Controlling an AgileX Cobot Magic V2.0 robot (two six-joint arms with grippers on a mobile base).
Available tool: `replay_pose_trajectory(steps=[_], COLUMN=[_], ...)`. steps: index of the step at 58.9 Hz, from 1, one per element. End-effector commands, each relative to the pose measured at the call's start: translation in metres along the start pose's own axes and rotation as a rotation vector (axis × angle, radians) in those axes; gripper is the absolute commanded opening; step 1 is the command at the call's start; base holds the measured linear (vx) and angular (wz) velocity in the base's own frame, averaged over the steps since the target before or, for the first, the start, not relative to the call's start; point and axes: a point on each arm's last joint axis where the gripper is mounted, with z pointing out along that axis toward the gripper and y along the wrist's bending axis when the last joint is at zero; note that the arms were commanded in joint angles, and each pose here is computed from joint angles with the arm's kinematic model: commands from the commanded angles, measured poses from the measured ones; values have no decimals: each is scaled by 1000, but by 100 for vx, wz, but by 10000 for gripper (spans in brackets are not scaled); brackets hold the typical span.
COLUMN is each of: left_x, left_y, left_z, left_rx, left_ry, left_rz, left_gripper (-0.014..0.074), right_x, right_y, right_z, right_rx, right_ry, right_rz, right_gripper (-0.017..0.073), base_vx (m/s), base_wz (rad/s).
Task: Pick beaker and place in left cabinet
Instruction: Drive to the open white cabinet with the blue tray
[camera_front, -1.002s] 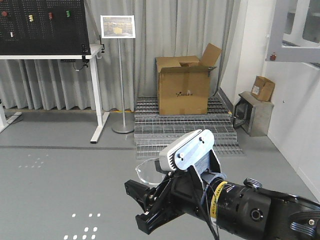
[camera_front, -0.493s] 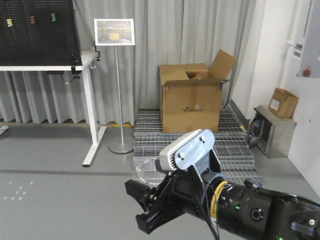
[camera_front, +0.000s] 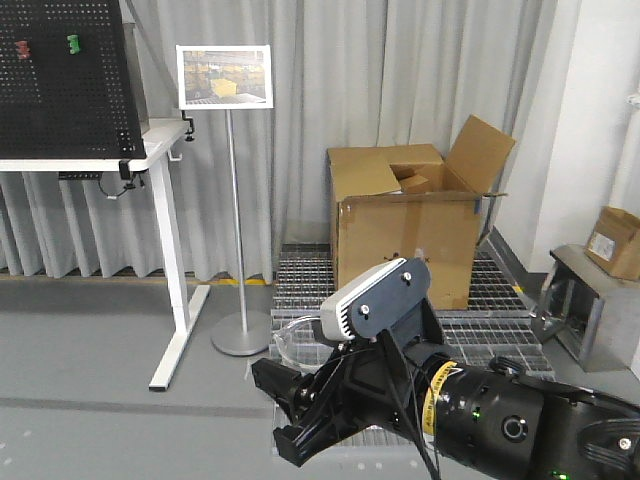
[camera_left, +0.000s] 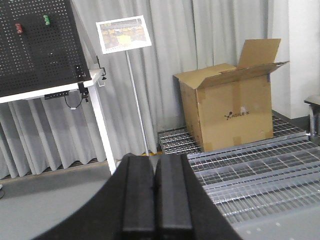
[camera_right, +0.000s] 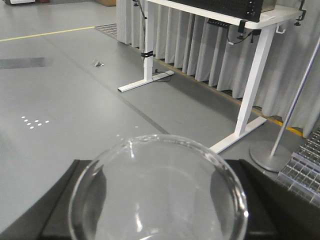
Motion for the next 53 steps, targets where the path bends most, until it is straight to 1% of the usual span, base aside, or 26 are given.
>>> replay_pose_trajectory(steps=[1,15,31,41,53], left_x=[-3,-3,-3,-3,-3], left_y=[0,0,0,0,0], left_z=[-1,-1,-1,-1,-1], left_rx=[-7,-7,-7,-7,-7], left_ry=[-77,-77,-77,-77,-77], left_rz=[-6,-6,-6,-6,-6], left_gripper=[1,1,1,1,1], right_x=[-26,-26,-26,-26,-26], right_y=[0,0,0,0,0], right_z=[-10,-10,-10,-10,-10], right_rx=[-18,-18,-18,-18,-18], right_ry=[-116,-116,-116,-116,-116], right_rz=[1,1,1,1,1], right_gripper=[179,179,179,179,179], base_vx=[60,58,51,45,39], base_wz=[2,-4,-17,-39,-61])
